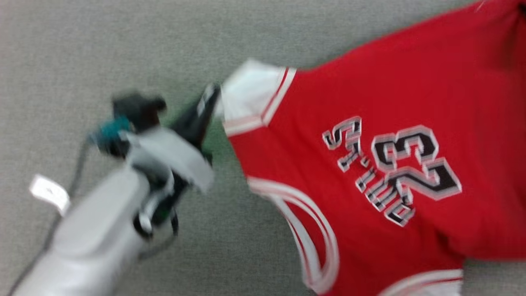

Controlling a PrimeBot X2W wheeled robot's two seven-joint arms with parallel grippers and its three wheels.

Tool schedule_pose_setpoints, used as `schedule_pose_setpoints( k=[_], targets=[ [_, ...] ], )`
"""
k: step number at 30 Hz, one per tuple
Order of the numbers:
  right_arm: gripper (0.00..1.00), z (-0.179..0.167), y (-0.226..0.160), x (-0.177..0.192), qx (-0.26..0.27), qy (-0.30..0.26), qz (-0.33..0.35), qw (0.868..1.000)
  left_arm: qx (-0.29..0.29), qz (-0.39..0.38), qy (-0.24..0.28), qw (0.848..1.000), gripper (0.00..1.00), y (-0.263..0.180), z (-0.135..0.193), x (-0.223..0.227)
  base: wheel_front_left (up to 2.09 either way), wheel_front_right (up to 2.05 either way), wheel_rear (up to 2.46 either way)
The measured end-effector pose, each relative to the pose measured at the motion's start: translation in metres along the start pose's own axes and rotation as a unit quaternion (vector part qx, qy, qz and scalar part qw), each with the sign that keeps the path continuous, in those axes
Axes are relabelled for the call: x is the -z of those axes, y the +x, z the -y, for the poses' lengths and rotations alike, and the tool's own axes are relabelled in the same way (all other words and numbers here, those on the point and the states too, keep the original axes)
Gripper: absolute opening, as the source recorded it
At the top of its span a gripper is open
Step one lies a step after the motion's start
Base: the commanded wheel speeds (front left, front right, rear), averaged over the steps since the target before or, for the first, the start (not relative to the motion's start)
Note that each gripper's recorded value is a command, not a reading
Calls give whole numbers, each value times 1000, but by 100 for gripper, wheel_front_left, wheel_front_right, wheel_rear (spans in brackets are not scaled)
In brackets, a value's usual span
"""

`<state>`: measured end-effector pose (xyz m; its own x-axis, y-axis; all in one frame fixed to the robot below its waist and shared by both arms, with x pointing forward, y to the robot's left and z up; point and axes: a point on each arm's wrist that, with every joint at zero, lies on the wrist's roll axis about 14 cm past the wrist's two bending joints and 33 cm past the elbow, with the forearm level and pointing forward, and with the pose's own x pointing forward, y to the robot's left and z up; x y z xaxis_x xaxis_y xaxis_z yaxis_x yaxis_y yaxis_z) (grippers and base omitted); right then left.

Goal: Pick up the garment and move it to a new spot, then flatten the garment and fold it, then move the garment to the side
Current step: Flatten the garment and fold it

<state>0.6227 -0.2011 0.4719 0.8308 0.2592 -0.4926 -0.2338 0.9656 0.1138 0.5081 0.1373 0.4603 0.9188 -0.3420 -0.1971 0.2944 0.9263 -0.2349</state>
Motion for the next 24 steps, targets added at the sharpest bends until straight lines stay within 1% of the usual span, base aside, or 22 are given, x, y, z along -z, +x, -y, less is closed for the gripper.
schedule_pose_setpoints(
  k=[3,7,10,12,14,18,21,23,24],
  targets=[
    [0,15,-3,-33,24,13,55,998,9,42,2,999,0,27,-3,-44,0,0,0],
    [0,30,-7,-75,51,10,120,991,14,82,-13,996,0,60,-8,-99,0,0,0],
    [0,39,-12,-112,68,11,173,983,16,115,-32,993,0,84,-12,-142,0,0,0],
    [0,43,-16,-135,75,21,208,975,12,138,-30,990,0,97,-15,-171,0,0,0],
    [0,45,-21,-157,83,15,239,967,5,166,-26,986,0,107,-20,-201,0,0,0],
    [0,47,-41,-204,92,19,309,946,-3,235,-42,971,0,117,-19,-258,0,0,0],
    [0,44,-63,-238,96,19,359,928,-13,306,-48,951,0,106,-18,-309,0,0,0],
    [0,41,-75,-256,96,20,380,920,-14,344,-45,938,0,95,-16,-337,0,0,0],
    [0,39,-80,-262,97,19,387,917,-14,354,-46,934,0,92,-15,-346,0,0,0]
  ],
)
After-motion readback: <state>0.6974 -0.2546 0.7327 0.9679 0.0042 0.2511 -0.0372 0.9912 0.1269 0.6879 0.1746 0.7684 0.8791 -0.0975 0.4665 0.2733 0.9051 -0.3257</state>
